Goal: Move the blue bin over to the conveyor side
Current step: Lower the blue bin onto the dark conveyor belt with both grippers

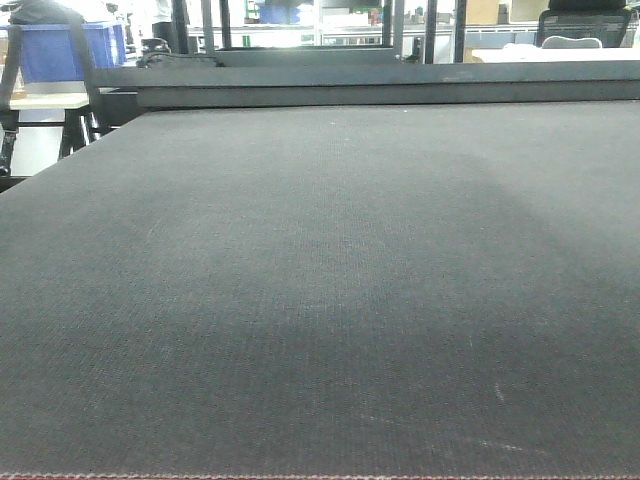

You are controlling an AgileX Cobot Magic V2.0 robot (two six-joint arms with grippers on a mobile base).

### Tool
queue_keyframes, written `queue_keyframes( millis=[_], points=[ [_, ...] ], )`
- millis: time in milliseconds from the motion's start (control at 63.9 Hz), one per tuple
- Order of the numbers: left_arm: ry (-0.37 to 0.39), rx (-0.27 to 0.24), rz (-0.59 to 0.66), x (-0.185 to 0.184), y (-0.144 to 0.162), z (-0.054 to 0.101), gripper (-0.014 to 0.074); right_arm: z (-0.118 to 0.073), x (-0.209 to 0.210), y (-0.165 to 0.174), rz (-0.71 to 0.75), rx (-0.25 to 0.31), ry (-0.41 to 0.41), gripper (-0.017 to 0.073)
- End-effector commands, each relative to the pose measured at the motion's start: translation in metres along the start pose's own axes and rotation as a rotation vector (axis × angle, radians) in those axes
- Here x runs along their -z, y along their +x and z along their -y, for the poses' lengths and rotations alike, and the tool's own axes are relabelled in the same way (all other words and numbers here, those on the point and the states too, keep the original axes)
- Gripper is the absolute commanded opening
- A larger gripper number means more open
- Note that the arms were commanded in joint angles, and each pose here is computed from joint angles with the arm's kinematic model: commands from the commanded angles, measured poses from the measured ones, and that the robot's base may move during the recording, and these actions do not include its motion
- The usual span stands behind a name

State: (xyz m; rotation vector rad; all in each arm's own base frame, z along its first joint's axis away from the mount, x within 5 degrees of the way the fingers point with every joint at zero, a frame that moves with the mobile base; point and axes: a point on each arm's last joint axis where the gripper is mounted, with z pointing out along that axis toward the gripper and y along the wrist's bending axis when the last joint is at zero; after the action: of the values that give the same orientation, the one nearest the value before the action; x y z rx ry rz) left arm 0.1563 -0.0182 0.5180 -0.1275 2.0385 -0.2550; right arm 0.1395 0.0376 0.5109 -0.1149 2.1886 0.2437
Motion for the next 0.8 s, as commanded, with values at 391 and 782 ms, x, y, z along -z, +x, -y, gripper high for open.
queue_keyframes(
  millis=[391,782],
  points=[
    [-0.063,-0.115,-0.030,-0.020,0.014,-0.010,-0.0018,0.002,-0.007,-0.012,0.084,0.029,0.023,-0.0081],
    [-0.062,-0.185,-0.056,-0.079,0.054,-0.022,-0.0018,0.008,-0.097,0.019,0.026,0.078,0.030,-0.0081]
  ],
)
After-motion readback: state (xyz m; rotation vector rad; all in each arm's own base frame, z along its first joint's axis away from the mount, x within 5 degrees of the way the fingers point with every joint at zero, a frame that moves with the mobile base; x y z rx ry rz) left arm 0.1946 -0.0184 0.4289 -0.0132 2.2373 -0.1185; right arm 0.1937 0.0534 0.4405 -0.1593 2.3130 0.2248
